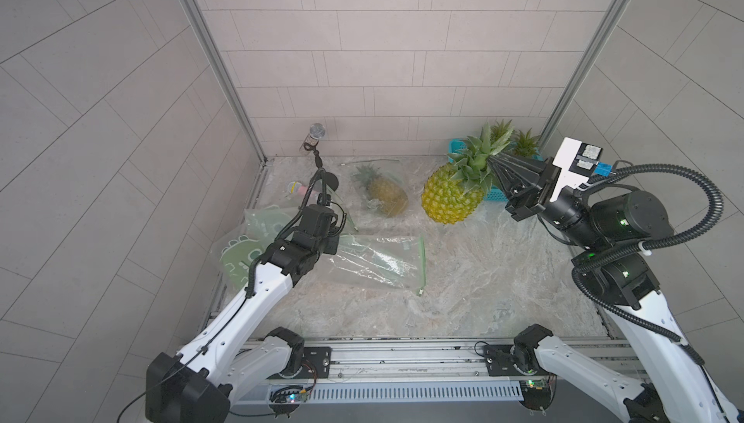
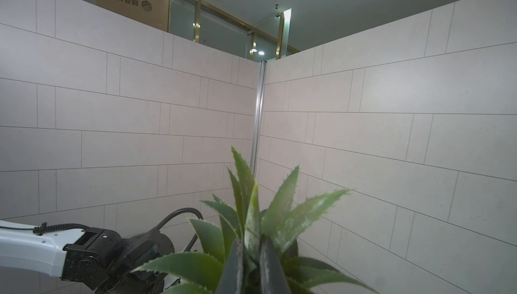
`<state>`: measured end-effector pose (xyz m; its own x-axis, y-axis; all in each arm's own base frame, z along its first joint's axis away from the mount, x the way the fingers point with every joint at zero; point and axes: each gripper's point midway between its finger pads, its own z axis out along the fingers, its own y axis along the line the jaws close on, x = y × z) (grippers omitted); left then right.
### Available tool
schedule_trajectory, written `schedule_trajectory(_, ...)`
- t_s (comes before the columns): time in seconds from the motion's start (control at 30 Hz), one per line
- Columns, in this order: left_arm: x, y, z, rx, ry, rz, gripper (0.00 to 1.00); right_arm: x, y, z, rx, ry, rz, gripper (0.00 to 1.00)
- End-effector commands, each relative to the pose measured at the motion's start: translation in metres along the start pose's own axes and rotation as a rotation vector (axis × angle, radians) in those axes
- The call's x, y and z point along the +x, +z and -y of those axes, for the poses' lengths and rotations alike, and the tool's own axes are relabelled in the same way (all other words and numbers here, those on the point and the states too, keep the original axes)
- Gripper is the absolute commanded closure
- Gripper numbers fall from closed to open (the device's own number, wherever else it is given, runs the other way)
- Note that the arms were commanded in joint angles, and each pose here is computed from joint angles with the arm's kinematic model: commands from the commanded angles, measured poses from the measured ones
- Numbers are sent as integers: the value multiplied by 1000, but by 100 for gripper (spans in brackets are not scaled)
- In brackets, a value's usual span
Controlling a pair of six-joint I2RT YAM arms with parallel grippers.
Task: Open the zip-top bag and take out the pineapple
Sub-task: Place the pineapple in the basket.
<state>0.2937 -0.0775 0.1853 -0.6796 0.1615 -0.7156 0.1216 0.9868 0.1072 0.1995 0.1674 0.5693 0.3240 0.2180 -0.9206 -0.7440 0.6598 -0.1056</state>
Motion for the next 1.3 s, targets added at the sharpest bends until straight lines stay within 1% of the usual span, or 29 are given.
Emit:
schedule_trajectory(0.0,3,0,2,14,1,-19,100,-34,-13,8,91,-97,96,100)
schedule_trajectory(0.1,4,3,3,12,-13,-34,100,-22,-15,18,150,-111,42,100)
schedule_trajectory(0.3,2,2,-12,-79,-53,-62,100,10,-22,48,313,-151,-87,100)
schedule_trajectory(0.37,1,1,-11,-72,-50,-65,100,22,-25,59,366,-165,-134,100)
schedule_trajectory(0.53,-4,-1,1,2,-52,-43,100,47,-31,88,492,-193,-241,100)
schedule_trajectory(0.67,-4,-1,4,19,-65,-36,100,62,-36,114,561,-187,-292,100)
schedule_trajectory(0.87,-4,1,11,59,-51,-42,100,80,-32,160,577,-78,-313,100)
schedule_trajectory(1.1,-9,-4,22,133,-30,-12,100,94,-20,217,570,36,-255,100)
schedule_trajectory(1.2,-11,-5,20,127,-31,-2,100,94,-19,242,583,73,-215,100)
schedule_trajectory(1.27,-11,-5,17,113,-37,6,100,98,-21,258,619,74,-205,100)
